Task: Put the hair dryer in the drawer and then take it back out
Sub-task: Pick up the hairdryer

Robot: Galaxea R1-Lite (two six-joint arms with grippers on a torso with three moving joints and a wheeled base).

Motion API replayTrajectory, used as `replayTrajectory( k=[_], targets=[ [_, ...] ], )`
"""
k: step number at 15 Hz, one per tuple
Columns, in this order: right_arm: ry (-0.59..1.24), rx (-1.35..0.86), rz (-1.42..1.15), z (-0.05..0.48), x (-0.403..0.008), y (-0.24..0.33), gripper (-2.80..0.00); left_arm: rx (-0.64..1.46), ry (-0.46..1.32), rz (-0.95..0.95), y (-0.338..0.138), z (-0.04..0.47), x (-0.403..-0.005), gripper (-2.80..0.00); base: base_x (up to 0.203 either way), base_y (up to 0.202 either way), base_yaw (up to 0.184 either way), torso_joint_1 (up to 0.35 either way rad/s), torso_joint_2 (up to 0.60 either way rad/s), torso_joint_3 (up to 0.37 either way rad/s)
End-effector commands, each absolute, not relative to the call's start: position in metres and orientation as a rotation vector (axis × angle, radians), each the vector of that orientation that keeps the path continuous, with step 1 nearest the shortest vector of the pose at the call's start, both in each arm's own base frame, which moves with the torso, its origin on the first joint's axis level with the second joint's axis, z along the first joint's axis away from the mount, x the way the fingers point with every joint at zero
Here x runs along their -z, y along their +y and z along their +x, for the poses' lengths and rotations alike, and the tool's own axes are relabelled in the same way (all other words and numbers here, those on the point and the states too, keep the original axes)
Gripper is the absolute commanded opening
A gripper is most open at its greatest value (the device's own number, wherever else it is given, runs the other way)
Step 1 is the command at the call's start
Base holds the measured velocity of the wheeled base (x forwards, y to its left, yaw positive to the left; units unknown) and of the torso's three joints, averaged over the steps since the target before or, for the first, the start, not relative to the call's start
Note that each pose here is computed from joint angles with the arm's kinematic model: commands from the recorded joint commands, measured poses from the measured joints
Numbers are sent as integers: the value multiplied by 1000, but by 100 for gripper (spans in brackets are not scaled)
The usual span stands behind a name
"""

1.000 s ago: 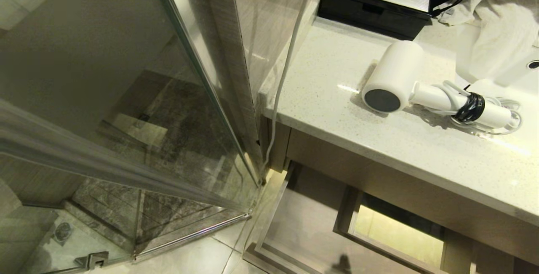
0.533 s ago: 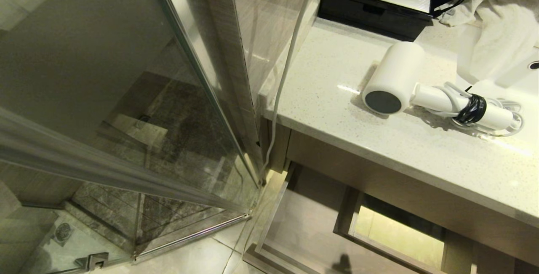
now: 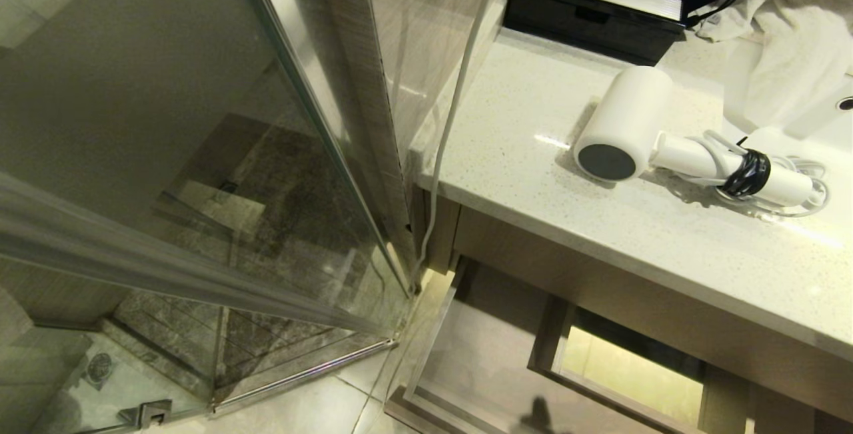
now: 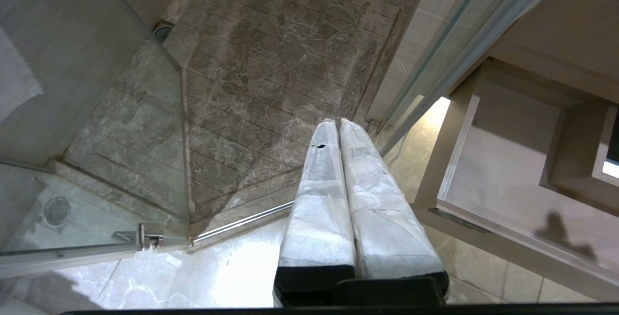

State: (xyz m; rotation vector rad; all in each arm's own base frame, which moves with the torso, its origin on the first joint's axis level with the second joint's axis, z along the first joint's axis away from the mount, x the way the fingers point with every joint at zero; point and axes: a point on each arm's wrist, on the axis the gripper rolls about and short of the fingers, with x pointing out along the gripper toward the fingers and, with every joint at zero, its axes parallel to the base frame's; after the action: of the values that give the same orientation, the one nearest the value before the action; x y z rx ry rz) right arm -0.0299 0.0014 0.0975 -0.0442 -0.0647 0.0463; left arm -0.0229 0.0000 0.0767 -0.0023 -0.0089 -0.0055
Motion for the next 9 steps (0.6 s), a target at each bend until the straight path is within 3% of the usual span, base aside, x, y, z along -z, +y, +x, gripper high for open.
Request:
replayTrajectory(
  k=[1, 4, 6, 9],
  targets=[
    [-115, -81, -50, -48, -146, 2, -280, 5, -8, -3, 0, -23, -77, -280, 0, 0, 0, 0, 0, 0],
    [-64, -131, -48, -66, -249, 3, -280, 5, -8, -3, 0, -23, -77, -280, 0, 0, 0, 0, 0, 0],
    [49, -192, -37, -40, -315, 5, -280, 5, -8, -3, 0, -23, -77, -280, 0, 0, 0, 0, 0, 0],
    [236, -351, -8, 20, -370, 8, -280, 5, -9, -2, 0, -23, -77, -280, 0, 0, 0, 0, 0, 0]
  ],
)
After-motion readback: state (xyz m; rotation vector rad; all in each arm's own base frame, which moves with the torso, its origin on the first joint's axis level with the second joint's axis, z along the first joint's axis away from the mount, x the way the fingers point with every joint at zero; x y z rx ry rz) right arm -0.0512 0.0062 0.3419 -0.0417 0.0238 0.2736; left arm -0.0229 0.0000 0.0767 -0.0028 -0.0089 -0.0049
